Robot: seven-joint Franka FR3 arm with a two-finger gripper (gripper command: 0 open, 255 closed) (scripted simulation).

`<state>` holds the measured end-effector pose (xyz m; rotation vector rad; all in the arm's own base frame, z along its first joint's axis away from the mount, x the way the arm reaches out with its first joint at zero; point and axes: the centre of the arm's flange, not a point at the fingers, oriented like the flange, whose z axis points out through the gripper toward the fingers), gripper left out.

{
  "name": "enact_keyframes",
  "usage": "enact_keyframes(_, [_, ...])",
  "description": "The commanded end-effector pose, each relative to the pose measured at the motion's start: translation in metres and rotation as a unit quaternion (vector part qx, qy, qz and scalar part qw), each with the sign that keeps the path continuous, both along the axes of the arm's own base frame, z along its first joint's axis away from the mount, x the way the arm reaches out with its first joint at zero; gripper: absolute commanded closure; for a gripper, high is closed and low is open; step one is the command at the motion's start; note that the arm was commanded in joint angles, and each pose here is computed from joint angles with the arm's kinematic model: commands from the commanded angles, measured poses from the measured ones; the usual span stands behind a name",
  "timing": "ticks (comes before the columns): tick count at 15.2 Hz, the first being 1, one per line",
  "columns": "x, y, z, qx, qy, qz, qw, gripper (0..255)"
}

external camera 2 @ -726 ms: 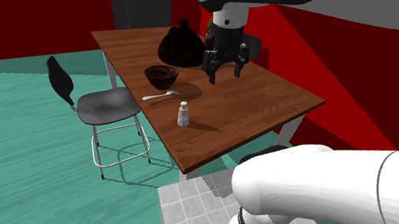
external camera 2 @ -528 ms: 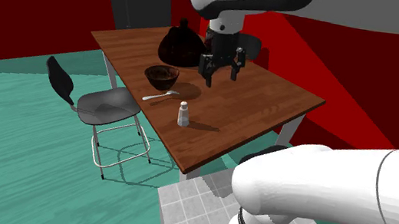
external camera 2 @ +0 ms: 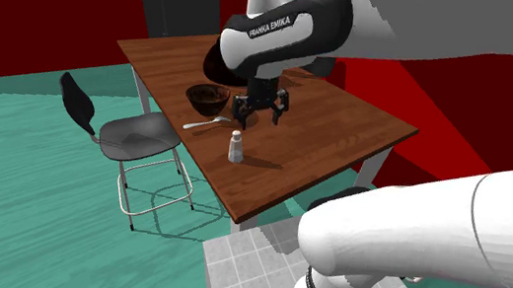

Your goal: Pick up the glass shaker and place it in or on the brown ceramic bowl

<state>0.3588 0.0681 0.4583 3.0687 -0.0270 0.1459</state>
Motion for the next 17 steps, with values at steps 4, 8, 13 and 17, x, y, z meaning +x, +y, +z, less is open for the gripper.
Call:
enact_keyframes(4, [0.028,0.023,-0.050,0.010,-0.037,-0.042,0.9984,0])
enact_keyframes(8, [0.050,0.039,-0.084,0.016,-0.061,-0.071,0.9955,0])
enact_keyframes(13, [0.056,0.038,-0.109,0.016,-0.061,-0.071,0.9955,0])
enact_keyframes(17, [0.058,0.037,-0.123,0.016,-0.061,-0.071,0.9955,0])
